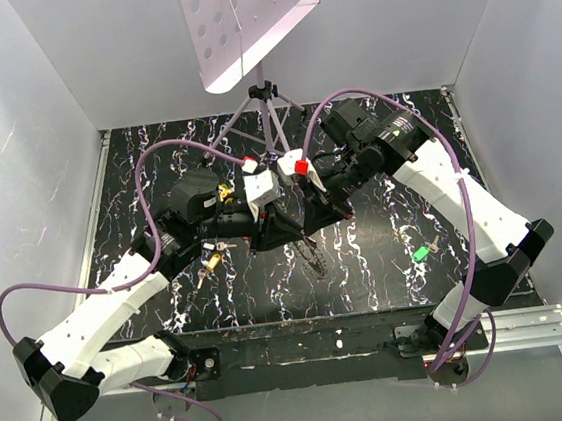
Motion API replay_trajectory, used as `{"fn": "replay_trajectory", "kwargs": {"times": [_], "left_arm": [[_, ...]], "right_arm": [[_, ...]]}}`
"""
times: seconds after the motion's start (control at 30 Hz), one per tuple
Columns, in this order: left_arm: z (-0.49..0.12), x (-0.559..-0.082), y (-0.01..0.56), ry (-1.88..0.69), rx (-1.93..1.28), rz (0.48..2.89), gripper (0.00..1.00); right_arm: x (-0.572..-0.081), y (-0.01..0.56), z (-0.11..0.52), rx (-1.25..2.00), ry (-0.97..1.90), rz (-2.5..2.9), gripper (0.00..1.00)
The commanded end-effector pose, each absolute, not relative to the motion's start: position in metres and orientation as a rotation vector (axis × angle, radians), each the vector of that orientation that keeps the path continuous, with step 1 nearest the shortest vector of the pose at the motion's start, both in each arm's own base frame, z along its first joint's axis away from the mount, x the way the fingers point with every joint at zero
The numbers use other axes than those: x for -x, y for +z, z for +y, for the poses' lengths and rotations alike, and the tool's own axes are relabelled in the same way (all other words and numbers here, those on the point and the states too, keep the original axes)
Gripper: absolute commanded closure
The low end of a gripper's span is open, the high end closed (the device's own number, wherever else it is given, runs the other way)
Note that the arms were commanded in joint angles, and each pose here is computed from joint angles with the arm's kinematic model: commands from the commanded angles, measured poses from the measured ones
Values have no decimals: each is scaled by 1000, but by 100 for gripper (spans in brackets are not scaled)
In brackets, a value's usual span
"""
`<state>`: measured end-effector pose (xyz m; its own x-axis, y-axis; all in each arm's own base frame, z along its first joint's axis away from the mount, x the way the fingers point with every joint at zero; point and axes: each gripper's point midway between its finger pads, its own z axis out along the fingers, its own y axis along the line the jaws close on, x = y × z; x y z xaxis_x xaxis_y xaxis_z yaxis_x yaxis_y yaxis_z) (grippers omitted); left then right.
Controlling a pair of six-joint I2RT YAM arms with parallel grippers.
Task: Put the keys on the keyring
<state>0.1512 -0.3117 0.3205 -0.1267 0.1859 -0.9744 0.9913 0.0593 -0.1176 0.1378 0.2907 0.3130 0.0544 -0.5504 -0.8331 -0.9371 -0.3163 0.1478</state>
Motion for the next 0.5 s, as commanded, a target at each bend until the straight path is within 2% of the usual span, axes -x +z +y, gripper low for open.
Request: {"fn": "replay_trajectory", "kwargs": {"times": [0.0,0.47], "left_arm": [[-312,-152,332,-1167,-1248,1445,83],[-311,-156,325,-1146,-1237,1487,84]], "right_arm": [[-122,322,285,1913,1230,1472,99],[-123,322,288,1900,1244,1481,99]]}}
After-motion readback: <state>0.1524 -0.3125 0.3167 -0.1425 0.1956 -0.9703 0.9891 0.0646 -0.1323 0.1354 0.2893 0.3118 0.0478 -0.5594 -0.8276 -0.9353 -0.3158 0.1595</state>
